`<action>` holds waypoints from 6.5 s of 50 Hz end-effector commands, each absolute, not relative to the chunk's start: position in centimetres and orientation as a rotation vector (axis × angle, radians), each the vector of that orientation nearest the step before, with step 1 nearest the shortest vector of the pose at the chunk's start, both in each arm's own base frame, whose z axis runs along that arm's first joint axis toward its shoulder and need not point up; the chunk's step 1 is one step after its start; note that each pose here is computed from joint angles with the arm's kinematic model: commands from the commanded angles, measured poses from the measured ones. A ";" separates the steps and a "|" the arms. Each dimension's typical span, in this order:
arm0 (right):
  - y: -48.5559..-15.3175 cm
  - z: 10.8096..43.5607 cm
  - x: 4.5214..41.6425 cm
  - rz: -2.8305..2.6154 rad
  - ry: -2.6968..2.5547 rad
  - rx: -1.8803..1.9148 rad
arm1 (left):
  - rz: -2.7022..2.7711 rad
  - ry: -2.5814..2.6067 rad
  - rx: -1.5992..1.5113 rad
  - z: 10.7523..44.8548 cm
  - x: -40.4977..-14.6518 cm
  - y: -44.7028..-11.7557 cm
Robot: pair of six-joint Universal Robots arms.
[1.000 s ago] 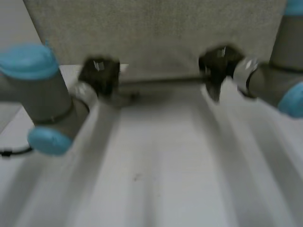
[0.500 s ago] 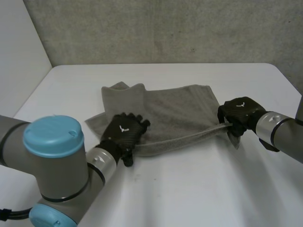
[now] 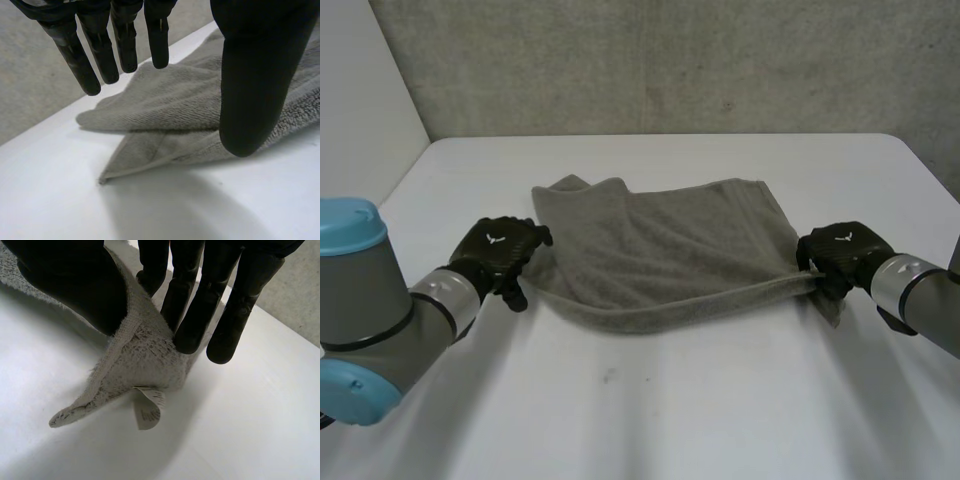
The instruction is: Fold the towel.
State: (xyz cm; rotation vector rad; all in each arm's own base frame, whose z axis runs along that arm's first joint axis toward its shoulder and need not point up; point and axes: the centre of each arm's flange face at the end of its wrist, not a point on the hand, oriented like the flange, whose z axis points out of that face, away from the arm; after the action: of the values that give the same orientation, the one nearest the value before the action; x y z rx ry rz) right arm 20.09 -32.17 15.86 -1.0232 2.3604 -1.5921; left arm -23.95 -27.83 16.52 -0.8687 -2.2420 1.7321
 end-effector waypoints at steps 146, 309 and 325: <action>-36.4 46.7 23.5 -2.843 1.368 -0.732 | 2.726 -1.243 -0.558 46.4 -25.8 -36.1; -39.9 15.6 19.1 -2.160 2.004 -1.863 | 1.954 -2.335 -1.091 15.6 -21.9 -37.8; -44.1 13.9 19.5 -2.212 2.021 -1.696 | 1.952 -2.306 -1.113 13.2 -23.4 -40.1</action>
State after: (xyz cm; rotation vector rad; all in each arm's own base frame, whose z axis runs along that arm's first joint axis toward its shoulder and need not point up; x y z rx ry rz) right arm 19.56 -43.13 14.28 -1.7871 1.9996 -2.2140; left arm -23.15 -39.90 13.99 -1.1045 -2.3045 1.9694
